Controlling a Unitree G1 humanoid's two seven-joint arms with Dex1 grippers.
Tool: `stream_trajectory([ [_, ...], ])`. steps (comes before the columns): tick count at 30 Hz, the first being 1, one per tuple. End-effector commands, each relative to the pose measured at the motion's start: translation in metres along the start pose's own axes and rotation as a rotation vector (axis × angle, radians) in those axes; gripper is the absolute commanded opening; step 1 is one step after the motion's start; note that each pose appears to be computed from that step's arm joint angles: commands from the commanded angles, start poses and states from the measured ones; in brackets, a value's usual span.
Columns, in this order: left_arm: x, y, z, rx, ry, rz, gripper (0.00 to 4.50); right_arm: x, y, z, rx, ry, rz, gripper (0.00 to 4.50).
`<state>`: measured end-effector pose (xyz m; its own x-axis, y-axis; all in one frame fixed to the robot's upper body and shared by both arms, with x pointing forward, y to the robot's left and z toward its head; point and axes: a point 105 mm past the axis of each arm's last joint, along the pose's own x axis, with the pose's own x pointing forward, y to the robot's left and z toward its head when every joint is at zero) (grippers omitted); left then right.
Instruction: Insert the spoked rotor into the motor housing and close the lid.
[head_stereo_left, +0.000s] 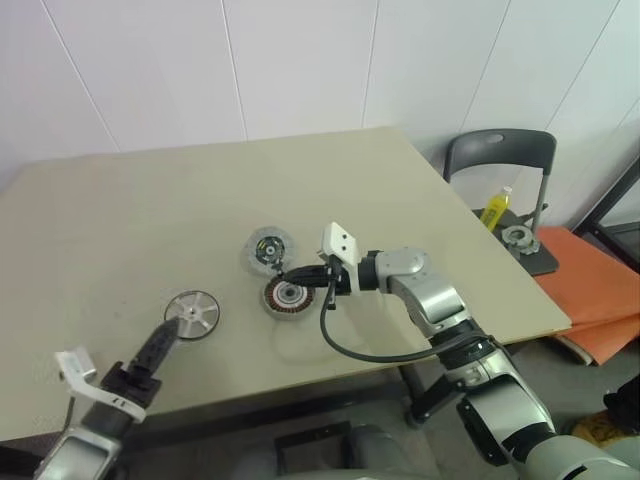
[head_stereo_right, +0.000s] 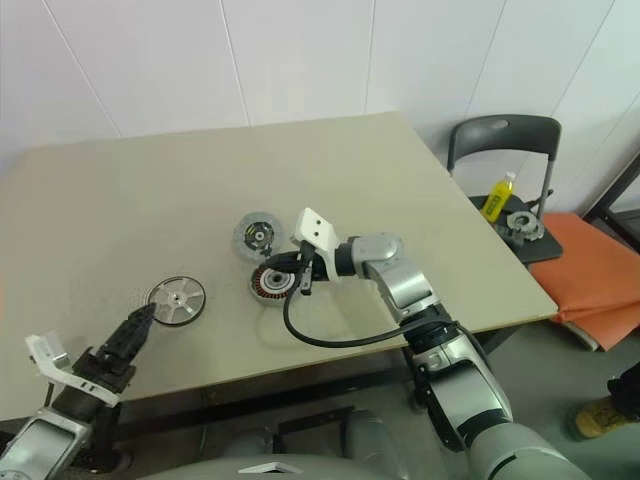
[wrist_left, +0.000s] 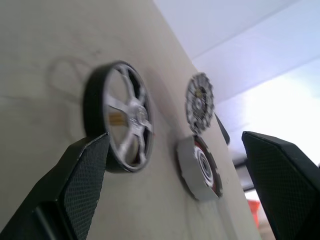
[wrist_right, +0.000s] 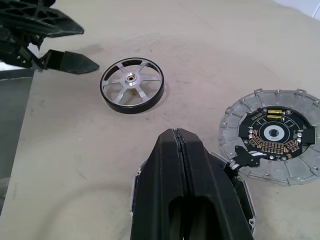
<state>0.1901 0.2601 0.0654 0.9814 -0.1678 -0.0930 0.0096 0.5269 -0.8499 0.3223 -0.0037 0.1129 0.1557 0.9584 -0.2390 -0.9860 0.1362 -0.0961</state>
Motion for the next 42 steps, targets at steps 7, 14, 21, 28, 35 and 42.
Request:
stream_trajectory([
  [7,0.016,-0.001,0.003,-0.03,0.046,0.019,4.5,0.002,-0.001,0.011,-0.032,-0.037,-0.011,0.02],
  [14,0.053,-0.016,0.004,0.025,0.14,-0.045,4.5,0.002,0.0,0.01,-0.019,-0.047,-0.026,0.02],
  [21,0.061,0.006,0.006,0.071,0.192,0.024,3.61,-0.002,-0.004,0.012,-0.013,-0.062,-0.069,0.0],
  [28,0.062,0.019,0.013,0.073,0.177,0.031,1.25,-0.004,-0.005,0.01,-0.006,-0.06,-0.087,0.0],
  [35,0.064,0.005,0.015,0.001,0.151,-0.086,0.47,-0.004,-0.005,0.009,0.0,-0.056,-0.083,0.0],
  [42,0.072,-0.026,0.009,-0.121,0.178,-0.237,0.47,-0.022,-0.002,0.005,0.017,-0.033,-0.045,0.0],
])
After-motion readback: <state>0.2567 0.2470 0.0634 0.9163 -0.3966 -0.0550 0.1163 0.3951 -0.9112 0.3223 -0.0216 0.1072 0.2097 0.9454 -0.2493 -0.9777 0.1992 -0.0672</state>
